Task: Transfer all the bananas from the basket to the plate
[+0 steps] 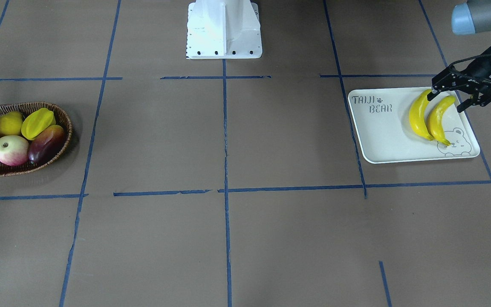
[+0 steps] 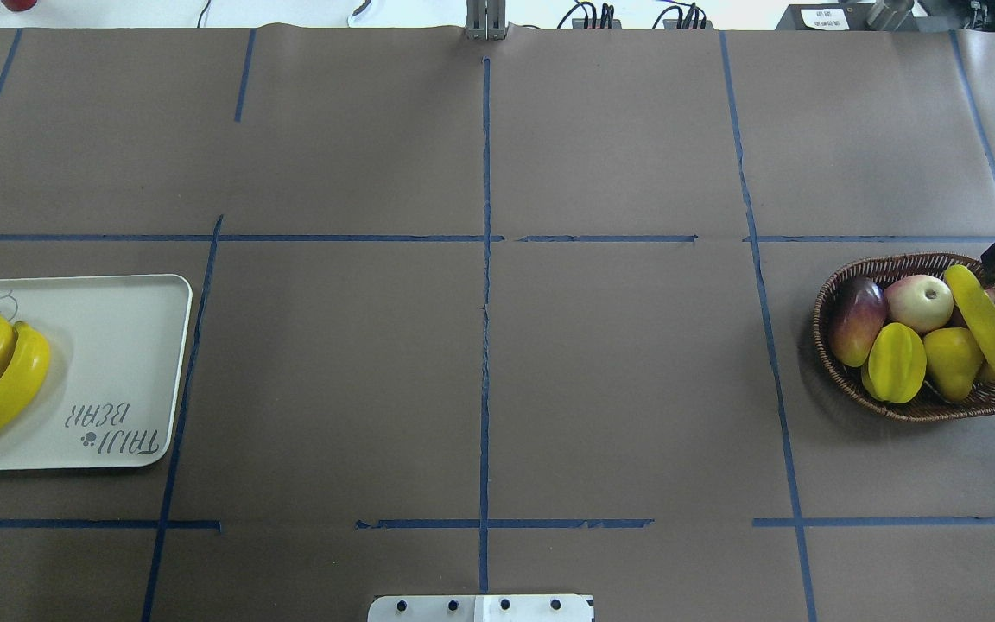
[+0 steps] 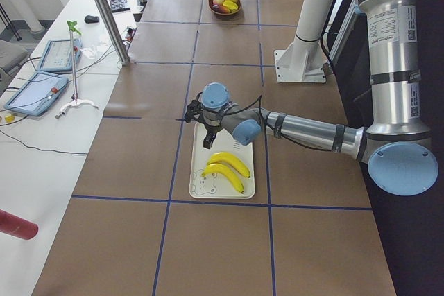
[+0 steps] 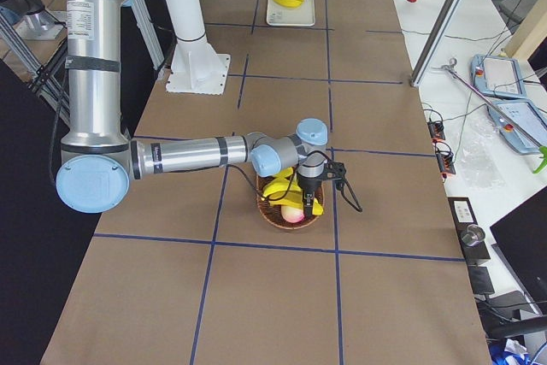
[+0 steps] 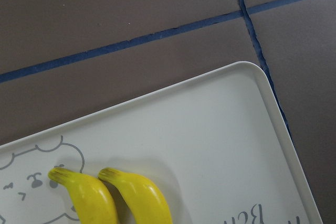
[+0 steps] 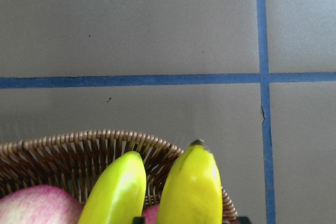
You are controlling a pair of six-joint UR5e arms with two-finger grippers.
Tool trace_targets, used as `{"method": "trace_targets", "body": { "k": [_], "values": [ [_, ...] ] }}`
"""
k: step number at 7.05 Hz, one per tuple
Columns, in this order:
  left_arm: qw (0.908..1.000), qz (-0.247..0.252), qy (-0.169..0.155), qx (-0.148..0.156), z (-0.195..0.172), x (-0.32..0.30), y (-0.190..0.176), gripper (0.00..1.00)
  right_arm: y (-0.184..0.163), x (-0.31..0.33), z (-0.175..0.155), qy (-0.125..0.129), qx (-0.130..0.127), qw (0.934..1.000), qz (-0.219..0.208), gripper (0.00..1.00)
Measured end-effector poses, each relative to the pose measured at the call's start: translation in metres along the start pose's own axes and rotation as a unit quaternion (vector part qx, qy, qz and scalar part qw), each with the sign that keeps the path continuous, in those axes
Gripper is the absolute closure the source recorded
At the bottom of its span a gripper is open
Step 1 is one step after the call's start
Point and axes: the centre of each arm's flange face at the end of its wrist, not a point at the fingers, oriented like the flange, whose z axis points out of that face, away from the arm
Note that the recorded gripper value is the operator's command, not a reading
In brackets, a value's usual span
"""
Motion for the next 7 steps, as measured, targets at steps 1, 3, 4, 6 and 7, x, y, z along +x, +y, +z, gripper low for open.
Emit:
{"method": "trace_targets", "body": {
  "k": [1, 3, 4, 6, 7],
  "values": [
    [1.0000, 0.001, 0.001, 0.001, -0.0003, 0.0002, 0.0001, 0.00, 0.0002, -0.0007, 0.0006, 0.001, 0.000, 1.0000, -0.001, 0.37],
    [1.0000, 0.001, 0.001, 0.002, -0.0010, 0.0003, 0.0003, 0.00, 0.0016, -0.0052, 0.0036, 0.004, -0.001, 1.0000, -0.005, 0.40],
    [1.0000, 0.002, 0.002, 0.003, -0.0011, 0.0004, 0.0003, 0.00, 0.0023, -0.0074, 0.0051, 0.005, -0.002, 1.0000, -0.007, 0.53],
    [1.0000, 0.001, 0.001, 0.003, -0.0011, 0.0001, 0.0004, 0.00, 0.0028, -0.0085, 0.0065, 0.006, -0.002, 0.9999, -0.009, 0.79],
    [1.0000, 0.002, 0.001, 0.003, -0.0010, 0.0001, 0.0004, 0.00, 0.0029, -0.0086, 0.0066, 0.006, -0.003, 0.9999, -0.009, 0.95]
  ]
}}
